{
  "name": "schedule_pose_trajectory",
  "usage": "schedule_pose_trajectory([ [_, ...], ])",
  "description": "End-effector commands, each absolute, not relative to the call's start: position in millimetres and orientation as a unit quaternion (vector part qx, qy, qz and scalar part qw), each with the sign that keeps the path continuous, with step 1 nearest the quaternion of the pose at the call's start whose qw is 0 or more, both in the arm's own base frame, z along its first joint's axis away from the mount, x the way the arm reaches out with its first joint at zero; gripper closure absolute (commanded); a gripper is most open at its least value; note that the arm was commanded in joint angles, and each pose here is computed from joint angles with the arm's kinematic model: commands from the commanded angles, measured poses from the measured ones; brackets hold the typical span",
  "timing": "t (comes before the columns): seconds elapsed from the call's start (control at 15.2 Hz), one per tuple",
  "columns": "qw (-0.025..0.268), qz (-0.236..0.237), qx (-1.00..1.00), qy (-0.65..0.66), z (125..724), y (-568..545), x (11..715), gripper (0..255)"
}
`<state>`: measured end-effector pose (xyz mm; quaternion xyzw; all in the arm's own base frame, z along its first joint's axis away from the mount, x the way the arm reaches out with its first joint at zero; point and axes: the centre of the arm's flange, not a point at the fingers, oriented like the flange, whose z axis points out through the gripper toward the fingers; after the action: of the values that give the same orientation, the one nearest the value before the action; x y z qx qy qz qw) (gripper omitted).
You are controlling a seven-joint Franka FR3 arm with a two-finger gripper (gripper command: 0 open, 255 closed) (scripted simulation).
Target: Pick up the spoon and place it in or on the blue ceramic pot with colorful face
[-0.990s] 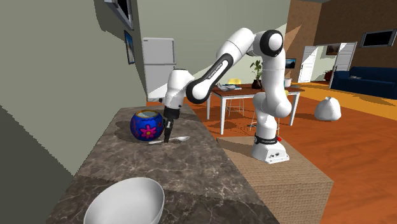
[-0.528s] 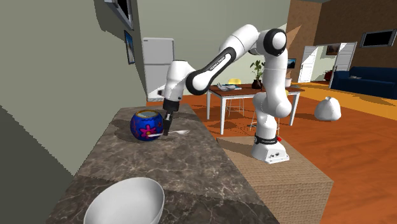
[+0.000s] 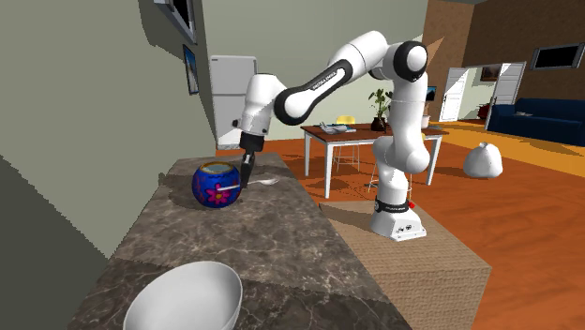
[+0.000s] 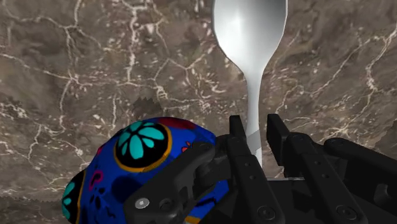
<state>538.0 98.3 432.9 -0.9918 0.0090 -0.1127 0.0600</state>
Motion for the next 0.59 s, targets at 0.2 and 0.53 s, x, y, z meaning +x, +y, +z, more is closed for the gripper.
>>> schedule_pose_trajectory([
  [0.2,0.06,-0.112,-0.992,0.009,459.7,98.6,538.9,255],
  [0.53,0.06,-0.112,-0.992,0.009,486.1,98.6,538.9,255],
])
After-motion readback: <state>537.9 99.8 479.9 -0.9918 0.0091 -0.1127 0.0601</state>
